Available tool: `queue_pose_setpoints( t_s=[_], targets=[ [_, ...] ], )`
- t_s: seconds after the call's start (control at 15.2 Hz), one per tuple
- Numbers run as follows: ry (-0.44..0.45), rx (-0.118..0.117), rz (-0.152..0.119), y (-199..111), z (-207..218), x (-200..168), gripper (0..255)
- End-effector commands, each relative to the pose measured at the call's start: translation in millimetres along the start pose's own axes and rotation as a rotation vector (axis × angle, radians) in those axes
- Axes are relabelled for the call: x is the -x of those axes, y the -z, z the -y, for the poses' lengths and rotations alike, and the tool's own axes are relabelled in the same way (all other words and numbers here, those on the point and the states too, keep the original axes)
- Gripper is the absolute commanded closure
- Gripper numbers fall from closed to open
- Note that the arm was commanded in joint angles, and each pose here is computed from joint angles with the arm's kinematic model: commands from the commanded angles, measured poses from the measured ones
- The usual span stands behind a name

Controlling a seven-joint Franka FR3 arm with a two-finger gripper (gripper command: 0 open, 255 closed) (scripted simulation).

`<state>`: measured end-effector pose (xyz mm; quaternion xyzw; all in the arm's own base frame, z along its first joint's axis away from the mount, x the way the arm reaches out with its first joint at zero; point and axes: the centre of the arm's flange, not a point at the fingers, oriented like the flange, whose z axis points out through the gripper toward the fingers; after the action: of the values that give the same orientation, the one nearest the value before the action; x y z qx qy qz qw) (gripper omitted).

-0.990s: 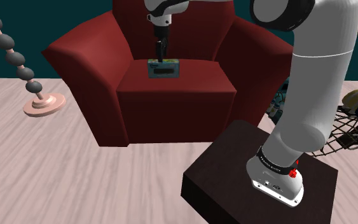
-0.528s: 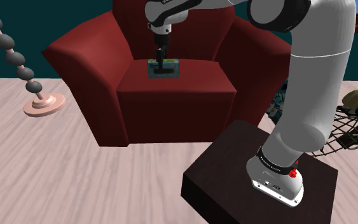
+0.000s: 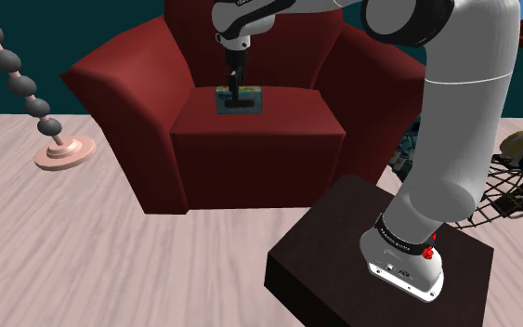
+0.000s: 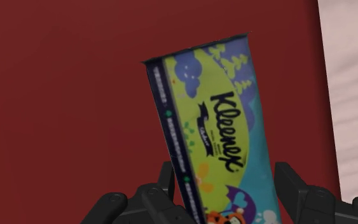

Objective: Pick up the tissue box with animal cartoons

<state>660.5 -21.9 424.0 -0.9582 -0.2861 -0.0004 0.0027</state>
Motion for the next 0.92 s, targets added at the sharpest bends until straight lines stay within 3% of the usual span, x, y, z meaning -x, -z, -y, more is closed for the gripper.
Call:
queue_pose_setpoints(
  t_s=[0.0,0.86],
  targets=[
    [-0.001,0.0,0.001,-1.5,-0.6,0.0,255],
    [-0.001,0.0,0.001,61.8,0.2,0.1,255]
  ],
)
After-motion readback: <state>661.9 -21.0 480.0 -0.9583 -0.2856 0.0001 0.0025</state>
